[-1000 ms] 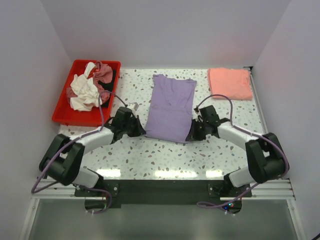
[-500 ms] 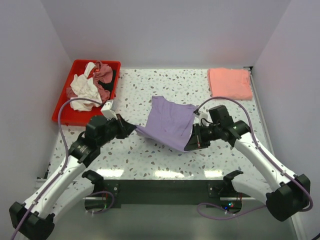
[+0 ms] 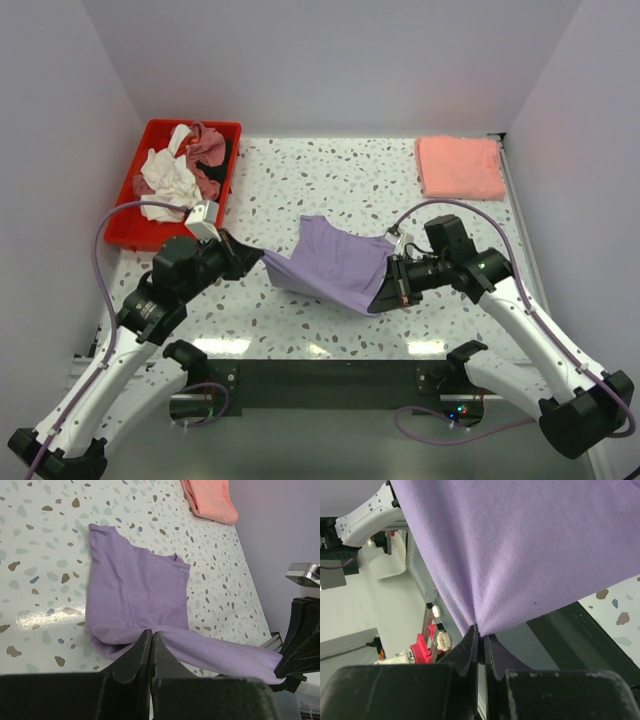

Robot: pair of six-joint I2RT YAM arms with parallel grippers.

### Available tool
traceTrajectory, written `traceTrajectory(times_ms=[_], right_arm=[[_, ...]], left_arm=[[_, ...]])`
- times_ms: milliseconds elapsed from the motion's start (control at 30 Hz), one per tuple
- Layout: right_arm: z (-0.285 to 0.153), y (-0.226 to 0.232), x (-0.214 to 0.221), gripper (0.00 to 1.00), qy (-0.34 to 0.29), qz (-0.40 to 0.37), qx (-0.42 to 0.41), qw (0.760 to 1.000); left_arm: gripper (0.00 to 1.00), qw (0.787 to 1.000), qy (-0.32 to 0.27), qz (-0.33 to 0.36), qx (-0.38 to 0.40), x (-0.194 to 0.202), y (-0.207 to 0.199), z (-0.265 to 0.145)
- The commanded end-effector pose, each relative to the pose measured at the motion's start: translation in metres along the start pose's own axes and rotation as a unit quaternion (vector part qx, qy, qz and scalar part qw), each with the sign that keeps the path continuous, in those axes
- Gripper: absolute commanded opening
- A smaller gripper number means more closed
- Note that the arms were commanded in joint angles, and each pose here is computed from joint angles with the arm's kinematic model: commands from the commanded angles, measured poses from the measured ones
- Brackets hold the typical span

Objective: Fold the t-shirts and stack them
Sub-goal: Fold the tshirt

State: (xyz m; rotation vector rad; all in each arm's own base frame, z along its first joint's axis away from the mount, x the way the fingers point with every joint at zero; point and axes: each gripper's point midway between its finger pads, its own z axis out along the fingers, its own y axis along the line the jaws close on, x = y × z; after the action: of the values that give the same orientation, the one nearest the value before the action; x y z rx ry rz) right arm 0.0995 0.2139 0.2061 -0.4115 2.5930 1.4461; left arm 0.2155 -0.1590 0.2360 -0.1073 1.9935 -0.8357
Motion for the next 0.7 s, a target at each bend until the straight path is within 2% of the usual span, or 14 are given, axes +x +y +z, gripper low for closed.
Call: traceTrajectory(times_ms=[0, 333, 533, 667], right_arm=[[-0.004, 0.001, 0.018, 0.02, 0.034, 0.041, 0.004, 0.999], [0.012, -0.025, -0.030, 0.00, -0.039, 0.041, 0.063, 0.996], [0.012, -0.042, -0.055, 0.00, -0.065, 0.039, 0.111, 0.991], [0.009, -0.048, -0.061, 0.00, -0.061, 0.034, 0.133, 0.989]], left_arm=[[0.00, 0.995, -0.080, -0.005, -0.063, -0.040, 0.016, -0.002], [0.00, 0.989, -0.089, -0.010, -0.117, -0.046, 0.036, 0.028], [0.00, 0.987, -0.084, -0.006, -0.140, -0.051, 0.042, 0.049], [0.00, 0.985, -0.079, 0.000, -0.152, -0.054, 0.045, 0.063]])
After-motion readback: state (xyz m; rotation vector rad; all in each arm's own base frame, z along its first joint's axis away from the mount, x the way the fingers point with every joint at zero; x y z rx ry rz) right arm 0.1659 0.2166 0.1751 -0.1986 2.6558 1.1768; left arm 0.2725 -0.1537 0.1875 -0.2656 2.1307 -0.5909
